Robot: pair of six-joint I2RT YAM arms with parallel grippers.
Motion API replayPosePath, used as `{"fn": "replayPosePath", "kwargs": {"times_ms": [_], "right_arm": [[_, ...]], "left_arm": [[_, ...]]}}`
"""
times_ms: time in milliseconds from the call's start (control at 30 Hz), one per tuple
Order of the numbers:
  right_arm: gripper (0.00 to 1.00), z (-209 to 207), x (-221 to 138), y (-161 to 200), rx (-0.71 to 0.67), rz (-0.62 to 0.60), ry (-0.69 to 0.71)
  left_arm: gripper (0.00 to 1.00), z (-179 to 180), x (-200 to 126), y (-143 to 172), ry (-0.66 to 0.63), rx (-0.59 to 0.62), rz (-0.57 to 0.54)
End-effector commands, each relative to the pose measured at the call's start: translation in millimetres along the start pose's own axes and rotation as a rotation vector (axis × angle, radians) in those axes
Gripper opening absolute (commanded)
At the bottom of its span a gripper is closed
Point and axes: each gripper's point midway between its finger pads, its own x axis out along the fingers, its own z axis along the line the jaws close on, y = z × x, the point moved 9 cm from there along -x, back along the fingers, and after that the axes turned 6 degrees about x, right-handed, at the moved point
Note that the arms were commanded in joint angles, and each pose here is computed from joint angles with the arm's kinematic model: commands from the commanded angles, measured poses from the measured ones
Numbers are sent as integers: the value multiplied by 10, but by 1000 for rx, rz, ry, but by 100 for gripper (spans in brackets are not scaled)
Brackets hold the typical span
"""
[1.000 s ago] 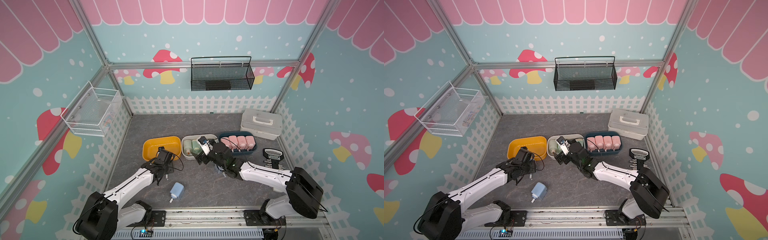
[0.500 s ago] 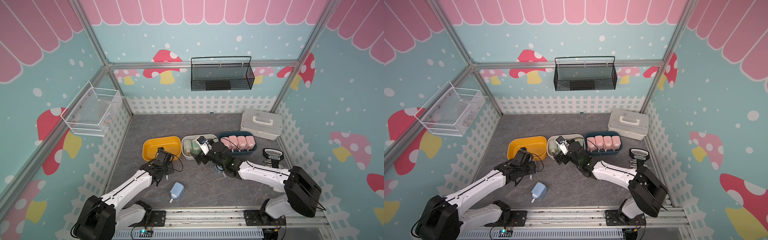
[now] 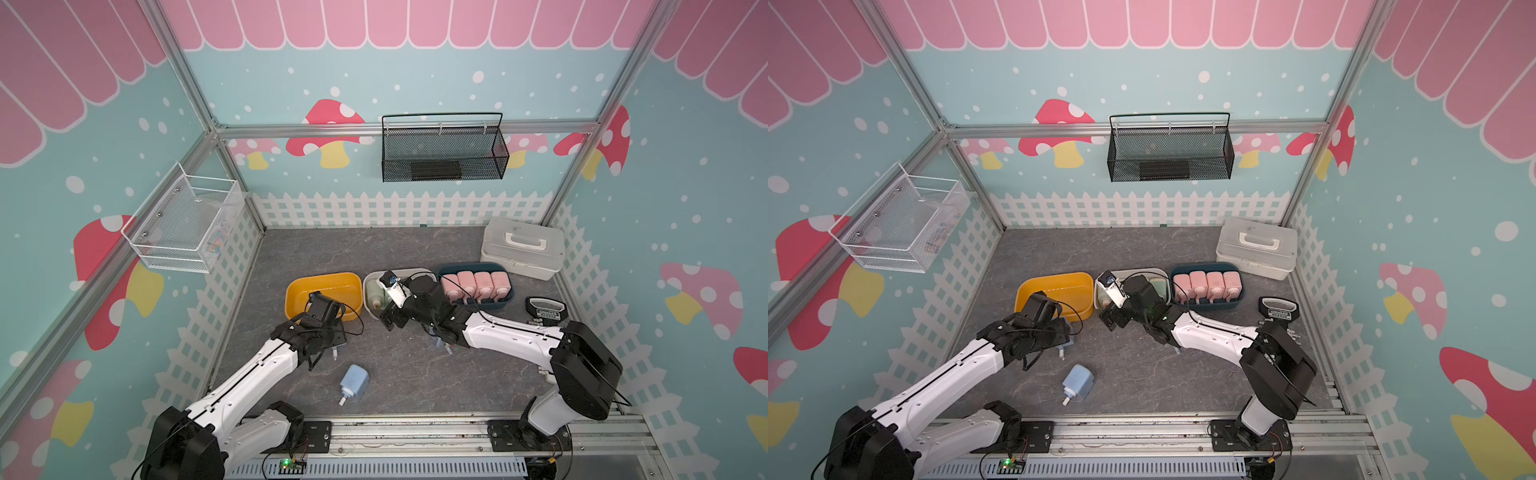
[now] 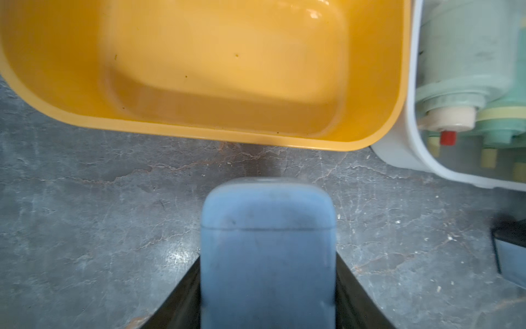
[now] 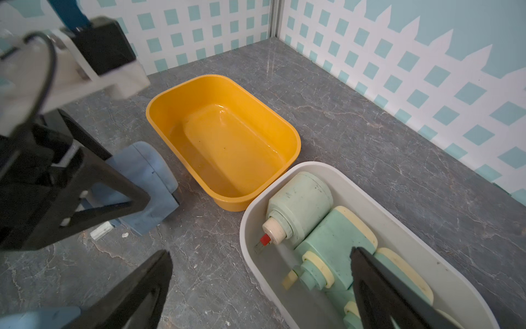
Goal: Place the pencil sharpeners by color into the storage box
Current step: Pick up the pencil sharpener from the center of the board.
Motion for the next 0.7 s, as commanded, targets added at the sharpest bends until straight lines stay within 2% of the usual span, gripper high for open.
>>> {"fn": "replayPosePath", "kwargs": {"times_ms": [0,300,533,667], "right_arm": [[98,54,53,18,-28,50,-13],[97,91,117,47,-51,82,19],[87,216,180,51,-94,66,-114],[77,282,270,54,-112,43,-201]], "left_arm": [[0,-27,-196,-120,29,-35,-50],[0,-129,-337,-261,93,-4,-66],[0,-227,-570,-516,129,37,-133],[0,-232,-550,-714,39,36,-179]]}}
